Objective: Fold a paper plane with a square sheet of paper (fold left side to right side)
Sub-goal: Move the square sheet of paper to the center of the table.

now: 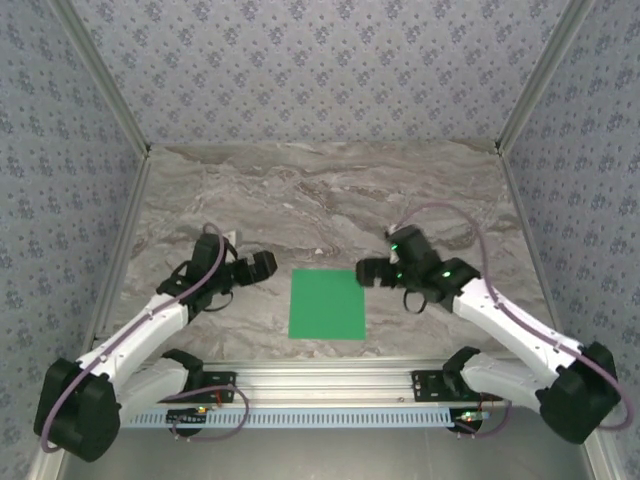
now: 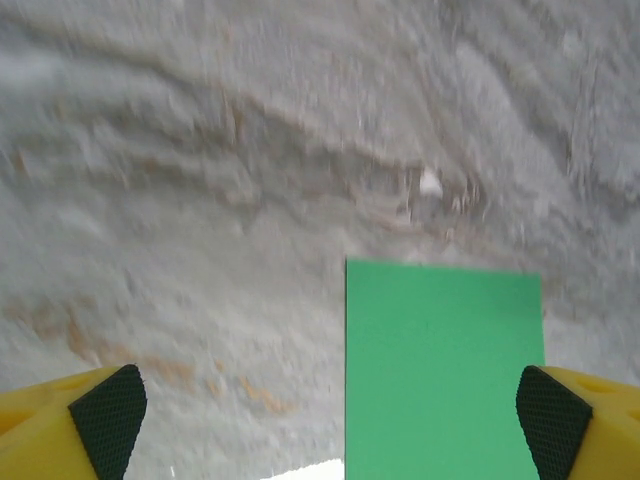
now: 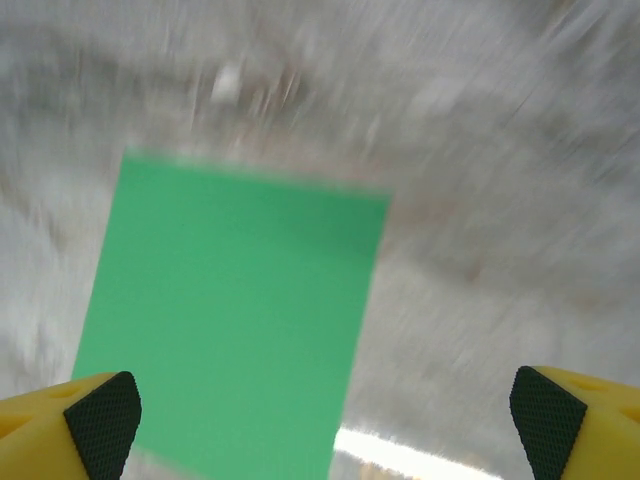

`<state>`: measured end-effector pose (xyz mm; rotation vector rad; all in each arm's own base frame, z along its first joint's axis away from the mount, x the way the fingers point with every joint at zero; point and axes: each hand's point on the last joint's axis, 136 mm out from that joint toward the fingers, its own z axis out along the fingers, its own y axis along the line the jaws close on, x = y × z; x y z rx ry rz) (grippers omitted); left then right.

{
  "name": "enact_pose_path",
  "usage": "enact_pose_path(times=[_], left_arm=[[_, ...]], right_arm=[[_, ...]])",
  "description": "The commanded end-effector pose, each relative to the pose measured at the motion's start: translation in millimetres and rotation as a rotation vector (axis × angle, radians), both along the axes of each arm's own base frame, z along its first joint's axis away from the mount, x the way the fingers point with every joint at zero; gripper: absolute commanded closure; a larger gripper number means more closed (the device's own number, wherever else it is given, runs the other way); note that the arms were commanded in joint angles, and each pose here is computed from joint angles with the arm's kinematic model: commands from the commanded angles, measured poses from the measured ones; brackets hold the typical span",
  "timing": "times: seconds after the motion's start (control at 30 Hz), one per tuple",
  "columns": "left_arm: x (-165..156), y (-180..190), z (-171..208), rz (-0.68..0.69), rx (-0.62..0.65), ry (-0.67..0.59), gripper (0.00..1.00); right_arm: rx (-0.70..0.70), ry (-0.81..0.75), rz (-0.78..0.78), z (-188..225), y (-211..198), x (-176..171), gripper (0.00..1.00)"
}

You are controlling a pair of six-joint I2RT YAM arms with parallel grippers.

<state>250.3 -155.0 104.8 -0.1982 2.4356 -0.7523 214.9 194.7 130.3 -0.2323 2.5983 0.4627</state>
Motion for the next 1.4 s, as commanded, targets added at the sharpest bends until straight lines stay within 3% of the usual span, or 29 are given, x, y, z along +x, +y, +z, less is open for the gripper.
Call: enact_pose_path(times=[0.0,0.13,0.27,0.47,0.8,1.07,1.37], left_arm=[[-12,2,-8,0.048,-0.044,0.048,0.02],[-17,10,-4,0.057,-0.016,0.028,0.02],[-23,17,1,0.066,0.003,0.017,0.02],[-34,28,2,0.089,0.018,0.000,0.02],[-37,39,8,0.123,0.040,-0.032,0.02],[-34,40,12,0.122,0.057,-0.035,0.02],[-29,23,14,0.069,0.013,0.000,0.02]], right_arm=[[-0.173,0.126,-0.003,-19,10,-33,0.00],[-0.325,0.172,0.115,-37,52,-39,0.00],[-0.317,0.208,0.161,-58,87,-30,0.00],[-0.314,0.287,0.155,-91,110,-11,0.00],[-0.375,0.337,0.092,-125,103,21,0.00],[-0.379,0.329,0.054,-134,94,69,0.00],[-0.289,0.307,0.035,-129,98,120,0.02]])
